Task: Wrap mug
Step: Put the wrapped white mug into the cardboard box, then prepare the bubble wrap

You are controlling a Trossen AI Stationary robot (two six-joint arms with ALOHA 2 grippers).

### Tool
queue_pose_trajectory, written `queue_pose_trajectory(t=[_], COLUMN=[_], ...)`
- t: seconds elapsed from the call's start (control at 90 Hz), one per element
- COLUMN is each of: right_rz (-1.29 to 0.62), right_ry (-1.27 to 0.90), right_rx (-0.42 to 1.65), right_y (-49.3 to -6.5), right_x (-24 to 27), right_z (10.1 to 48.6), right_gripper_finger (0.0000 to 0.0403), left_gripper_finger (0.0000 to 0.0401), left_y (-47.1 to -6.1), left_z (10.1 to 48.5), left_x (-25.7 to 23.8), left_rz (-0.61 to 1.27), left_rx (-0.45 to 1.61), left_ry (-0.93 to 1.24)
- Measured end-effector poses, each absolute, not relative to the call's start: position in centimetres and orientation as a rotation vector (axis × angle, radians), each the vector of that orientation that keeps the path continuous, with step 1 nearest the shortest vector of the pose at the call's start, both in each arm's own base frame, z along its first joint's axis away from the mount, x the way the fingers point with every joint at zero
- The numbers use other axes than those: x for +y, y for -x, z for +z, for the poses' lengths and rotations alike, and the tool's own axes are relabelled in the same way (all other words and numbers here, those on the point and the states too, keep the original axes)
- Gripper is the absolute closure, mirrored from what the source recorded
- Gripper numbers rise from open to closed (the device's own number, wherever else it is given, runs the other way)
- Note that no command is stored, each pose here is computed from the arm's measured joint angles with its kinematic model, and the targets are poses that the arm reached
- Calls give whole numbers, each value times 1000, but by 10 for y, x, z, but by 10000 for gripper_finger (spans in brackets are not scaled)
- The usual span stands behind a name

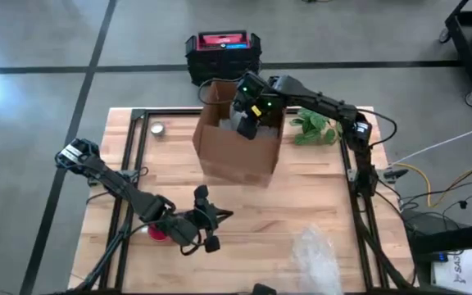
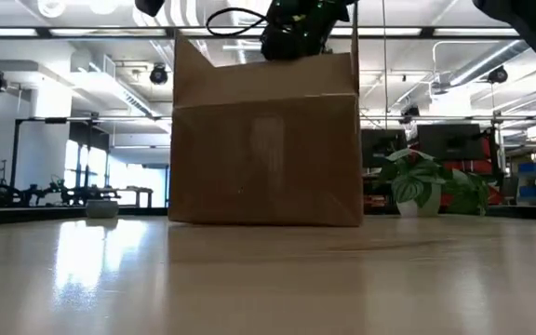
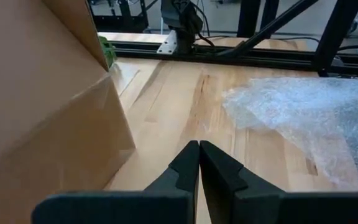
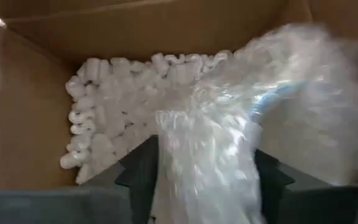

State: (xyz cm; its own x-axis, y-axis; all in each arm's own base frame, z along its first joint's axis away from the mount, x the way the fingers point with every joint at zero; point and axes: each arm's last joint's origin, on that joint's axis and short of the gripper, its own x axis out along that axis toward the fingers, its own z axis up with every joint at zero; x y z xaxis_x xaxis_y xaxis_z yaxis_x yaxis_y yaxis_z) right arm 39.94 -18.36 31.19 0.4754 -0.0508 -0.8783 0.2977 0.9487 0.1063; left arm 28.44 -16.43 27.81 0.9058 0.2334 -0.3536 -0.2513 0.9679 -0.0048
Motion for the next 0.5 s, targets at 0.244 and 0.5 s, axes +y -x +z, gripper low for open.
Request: queue_pose_trajectory(t=[0.244,0.5], right_rz=[-210,-200], right_ry=[-206,-116], right_rx=[964,763], right_y=[-389,-348], right_x=[-176,-147], right_z=[351,431], right_gripper_finger=[132,106], left_gripper_finger=[401,401], left_y=[-284,-285], left_z=[278,278], left_x=[-164,-164], left_rz=[251,251], left_rx=[357,357], left_ry=[56,57])
